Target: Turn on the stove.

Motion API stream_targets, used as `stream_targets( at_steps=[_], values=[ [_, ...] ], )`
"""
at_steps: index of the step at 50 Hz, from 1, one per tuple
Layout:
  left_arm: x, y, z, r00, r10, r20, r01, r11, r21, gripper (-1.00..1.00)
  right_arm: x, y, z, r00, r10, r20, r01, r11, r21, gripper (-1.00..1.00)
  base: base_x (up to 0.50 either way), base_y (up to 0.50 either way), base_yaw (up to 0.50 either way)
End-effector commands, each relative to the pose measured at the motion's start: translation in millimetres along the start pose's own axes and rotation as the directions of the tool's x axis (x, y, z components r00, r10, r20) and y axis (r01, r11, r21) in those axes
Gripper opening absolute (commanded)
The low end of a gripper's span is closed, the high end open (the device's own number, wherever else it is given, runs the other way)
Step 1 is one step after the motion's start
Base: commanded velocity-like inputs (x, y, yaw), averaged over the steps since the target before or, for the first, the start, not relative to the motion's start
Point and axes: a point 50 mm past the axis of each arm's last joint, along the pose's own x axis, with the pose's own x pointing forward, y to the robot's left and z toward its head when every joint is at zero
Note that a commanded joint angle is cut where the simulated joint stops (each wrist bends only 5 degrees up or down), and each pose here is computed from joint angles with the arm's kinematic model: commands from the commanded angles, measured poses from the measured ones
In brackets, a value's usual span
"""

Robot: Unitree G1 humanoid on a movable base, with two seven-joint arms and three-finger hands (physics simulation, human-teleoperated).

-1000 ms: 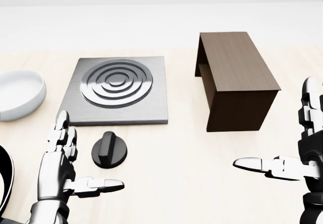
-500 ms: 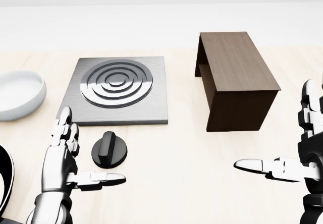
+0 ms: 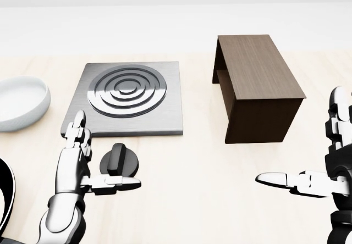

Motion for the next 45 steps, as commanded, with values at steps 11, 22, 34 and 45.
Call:
stream_targets(
  at_steps=[11, 22, 34, 45],
  values=[
    [-6.1, -13, -22, 0.995, -0.061, -0.073, 0.062, 0.998, 0.008, 1.0, -1, 0, -4, 1.0, 0.005, -0.017, -0.005, 1.0, -0.001, 1.0, 0.0, 0.0, 0.0],
    [-9.7, -17, -35, 0.988, -0.085, -0.13, 0.086, 0.996, 0.003, 1.0, -1, 0, -5, 1.0, 0.007, -0.023, -0.007, 1.0, -0.004, 1.0, 0.0, 0.0, 0.0],
    [-9.9, -17, -38, 0.986, -0.087, -0.143, 0.088, 0.996, 0.004, 1.0, -2, 0, -4, 1.0, 0.007, -0.02, -0.007, 1.0, -0.005, 1.0, 0.0, 0.0, 0.0],
    [-9.5, -18, -41, 0.983, -0.094, -0.159, 0.093, 0.996, -0.01, 1.0, -2, 0, -1, 1.0, 0.006, -0.007, -0.006, 1.0, -0.004, 1.0, 0.0, 0.0, 0.0]
  ],
)
